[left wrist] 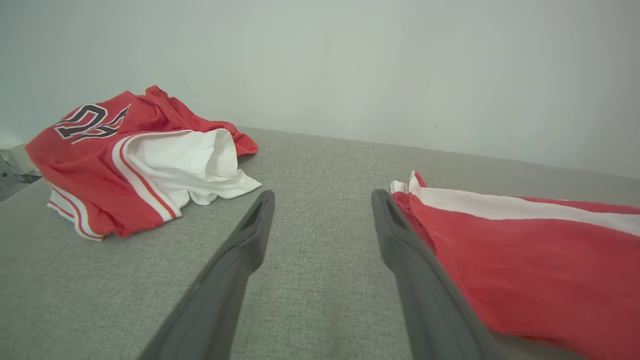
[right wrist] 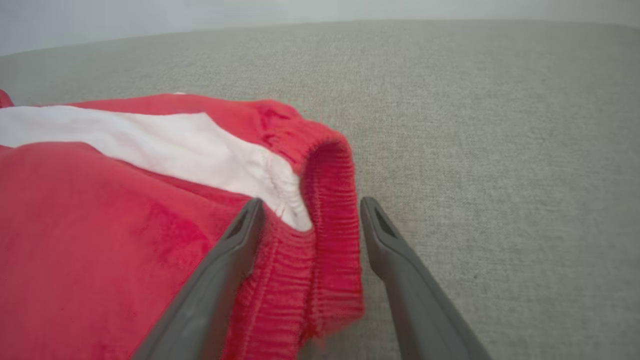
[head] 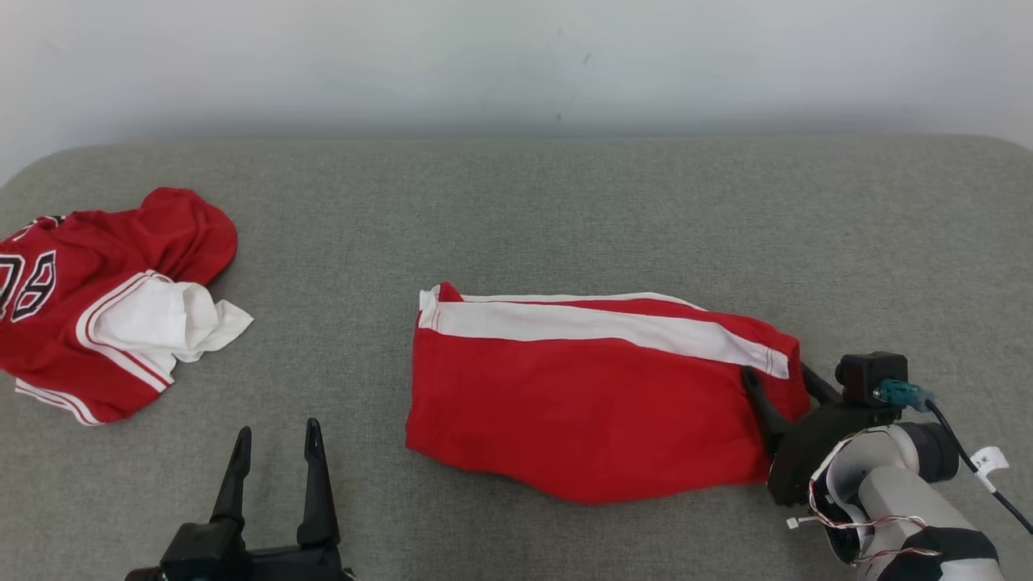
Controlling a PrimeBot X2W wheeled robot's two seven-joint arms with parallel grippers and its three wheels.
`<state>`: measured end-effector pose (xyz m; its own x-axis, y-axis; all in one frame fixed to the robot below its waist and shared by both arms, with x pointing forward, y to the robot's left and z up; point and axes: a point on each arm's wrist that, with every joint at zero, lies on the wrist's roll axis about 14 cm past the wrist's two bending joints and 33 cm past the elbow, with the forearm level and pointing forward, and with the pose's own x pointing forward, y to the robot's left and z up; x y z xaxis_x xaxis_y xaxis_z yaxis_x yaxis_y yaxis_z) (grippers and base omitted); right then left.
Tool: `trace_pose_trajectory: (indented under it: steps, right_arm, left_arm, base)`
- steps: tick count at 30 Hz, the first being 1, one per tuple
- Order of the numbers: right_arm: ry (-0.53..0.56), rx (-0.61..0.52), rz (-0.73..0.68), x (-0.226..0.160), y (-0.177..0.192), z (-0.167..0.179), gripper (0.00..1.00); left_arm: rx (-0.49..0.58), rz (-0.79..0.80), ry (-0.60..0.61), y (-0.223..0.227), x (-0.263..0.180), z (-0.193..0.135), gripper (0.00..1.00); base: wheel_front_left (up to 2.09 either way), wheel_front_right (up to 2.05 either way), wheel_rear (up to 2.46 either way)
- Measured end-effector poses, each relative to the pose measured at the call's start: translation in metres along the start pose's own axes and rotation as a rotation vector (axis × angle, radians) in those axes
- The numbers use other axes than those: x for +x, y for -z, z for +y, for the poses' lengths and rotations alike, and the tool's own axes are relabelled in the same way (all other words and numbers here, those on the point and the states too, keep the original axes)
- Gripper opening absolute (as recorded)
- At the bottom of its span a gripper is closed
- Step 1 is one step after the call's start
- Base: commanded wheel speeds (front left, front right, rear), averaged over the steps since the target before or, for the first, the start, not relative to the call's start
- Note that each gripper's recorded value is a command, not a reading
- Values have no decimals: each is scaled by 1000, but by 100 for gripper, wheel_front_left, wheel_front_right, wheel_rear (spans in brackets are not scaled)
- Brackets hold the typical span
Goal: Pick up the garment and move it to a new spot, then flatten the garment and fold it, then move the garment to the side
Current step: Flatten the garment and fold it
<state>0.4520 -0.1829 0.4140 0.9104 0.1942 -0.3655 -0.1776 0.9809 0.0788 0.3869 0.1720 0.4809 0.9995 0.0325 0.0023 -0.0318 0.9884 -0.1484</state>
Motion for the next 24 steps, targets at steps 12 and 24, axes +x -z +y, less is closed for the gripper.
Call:
trace_pose_trajectory:
  steps: [12,24]
  right_arm:
    - [-44,183,167,19,16,19,0]
    - [73,176,188,-14,9,-55,0]
  left_arm:
    - [-6,2,-27,1,2,8,100]
    - [-13,2,-11,0,1,3,100]
  base:
    - [0,0,0]
    - [0,0,0]
